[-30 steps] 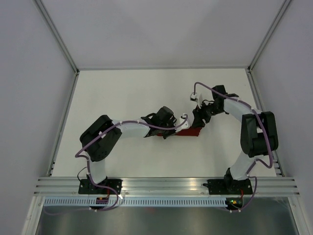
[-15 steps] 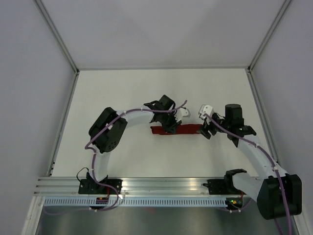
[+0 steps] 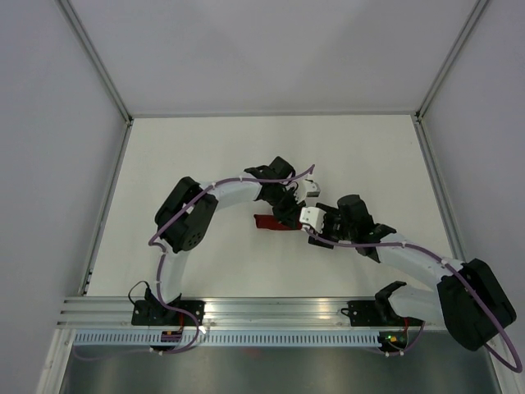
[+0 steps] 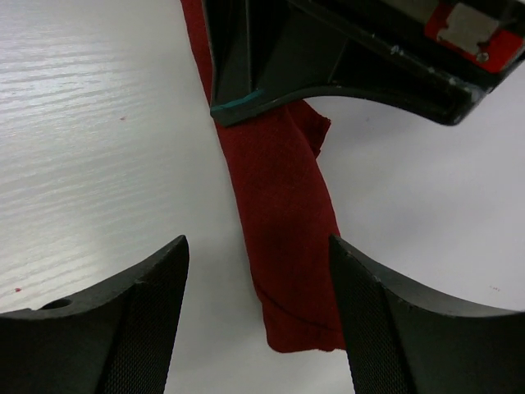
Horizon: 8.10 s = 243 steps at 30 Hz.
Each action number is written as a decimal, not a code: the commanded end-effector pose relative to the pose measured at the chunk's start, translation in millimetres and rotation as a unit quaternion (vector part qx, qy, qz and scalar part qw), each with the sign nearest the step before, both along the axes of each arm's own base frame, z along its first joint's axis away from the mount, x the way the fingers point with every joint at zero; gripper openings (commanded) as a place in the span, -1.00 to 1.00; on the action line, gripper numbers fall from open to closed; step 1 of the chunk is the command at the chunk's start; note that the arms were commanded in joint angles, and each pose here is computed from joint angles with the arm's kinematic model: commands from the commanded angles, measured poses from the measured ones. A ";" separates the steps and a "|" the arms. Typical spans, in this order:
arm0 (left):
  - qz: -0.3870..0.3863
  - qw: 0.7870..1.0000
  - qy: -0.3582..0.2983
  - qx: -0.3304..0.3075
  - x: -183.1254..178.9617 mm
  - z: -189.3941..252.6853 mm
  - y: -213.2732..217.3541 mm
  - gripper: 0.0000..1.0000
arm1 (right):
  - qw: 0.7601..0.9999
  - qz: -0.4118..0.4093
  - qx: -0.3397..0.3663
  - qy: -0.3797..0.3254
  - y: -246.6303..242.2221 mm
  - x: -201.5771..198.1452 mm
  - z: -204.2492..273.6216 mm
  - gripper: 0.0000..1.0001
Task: Fold the napkin, place the utensils inside, and roll it up
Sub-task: Roll the napkin with the utensil
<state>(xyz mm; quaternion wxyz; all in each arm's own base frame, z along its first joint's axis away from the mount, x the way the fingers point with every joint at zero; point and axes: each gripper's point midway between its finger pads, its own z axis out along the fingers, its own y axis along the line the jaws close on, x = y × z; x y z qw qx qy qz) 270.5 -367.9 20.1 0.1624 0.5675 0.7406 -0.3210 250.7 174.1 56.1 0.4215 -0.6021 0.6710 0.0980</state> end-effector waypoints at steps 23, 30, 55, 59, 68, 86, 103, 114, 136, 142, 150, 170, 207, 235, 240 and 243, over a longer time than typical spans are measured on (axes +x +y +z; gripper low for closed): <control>0.014 0.990 0.124 0.059 -34.4 -19.8 25.9 -0.09 | 0.998 0.001 -0.065 -0.012 10.6 19.7 -28.9 -0.43; 0.076 0.996 0.043 0.005 9.3 15.9 23.9 0.08 | 0.997 0.011 -0.072 0.021 12.3 13.1 -32.5 -0.54; 0.387 0.825 -0.318 -0.261 99.2 169.7 98.0 0.21 | 0.965 0.051 -0.111 0.232 15.9 21.3 -47.3 -0.60; 0.426 0.773 -0.362 -0.298 85.7 188.1 123.8 0.24 | 0.956 0.056 -0.108 0.266 17.1 35.9 -45.1 -0.61; 0.381 0.761 -0.430 -0.303 57.7 211.3 119.4 0.30 | 0.941 0.049 -0.113 0.315 14.9 55.2 -56.8 -0.63; 0.057 0.852 -0.506 -0.119 11.3 98.4 21.9 0.39 | 0.913 0.047 -0.131 0.382 12.0 56.7 -78.8 -0.67; 0.002 0.853 -0.518 -0.065 23.8 46.6 3.9 0.42 | 0.883 0.054 -0.102 0.455 15.1 52.9 -78.6 -0.69; 0.012 0.848 -0.530 -0.014 47.7 23.1 0.8 0.42 | 0.879 0.057 -0.108 0.461 10.0 49.0 -79.3 -0.69; -0.033 0.926 -0.375 -0.002 14.3 10.0 -0.1 -0.60 | 0.954 -0.044 0.016 0.297 24.4 103.1 12.6 0.34; -0.017 0.949 -0.314 -0.011 5.2 12.1 6.3 -0.60 | 0.955 -0.120 0.111 0.246 5.7 120.2 46.1 0.43; -0.009 0.973 -0.231 -0.006 -6.7 9.1 8.5 -0.59 | 0.957 -0.132 0.177 0.190 -20.9 90.5 63.2 0.43; 0.041 0.993 -0.100 0.056 -22.2 -21.0 17.9 -0.56 | 0.991 -0.065 0.081 0.082 -17.8 29.1 53.4 0.52; 0.500 0.856 0.032 0.124 36.4 -57.4 9.9 -0.37 | 0.828 -0.415 0.038 0.375 -70.0 119.8 -14.6 0.04; 0.538 0.839 0.039 0.070 53.0 -30.4 -12.9 0.16 | 0.808 -0.467 0.026 0.358 -52.2 180.4 -43.5 -0.26; 0.535 0.842 0.028 0.056 59.3 -18.7 -15.5 0.18 | 0.810 -0.468 0.025 0.351 -49.5 189.8 -42.7 -0.26; 0.534 0.844 0.026 0.048 62.8 -12.8 -18.6 0.19 | 0.813 -0.465 0.024 0.349 -45.7 196.1 -42.6 -0.26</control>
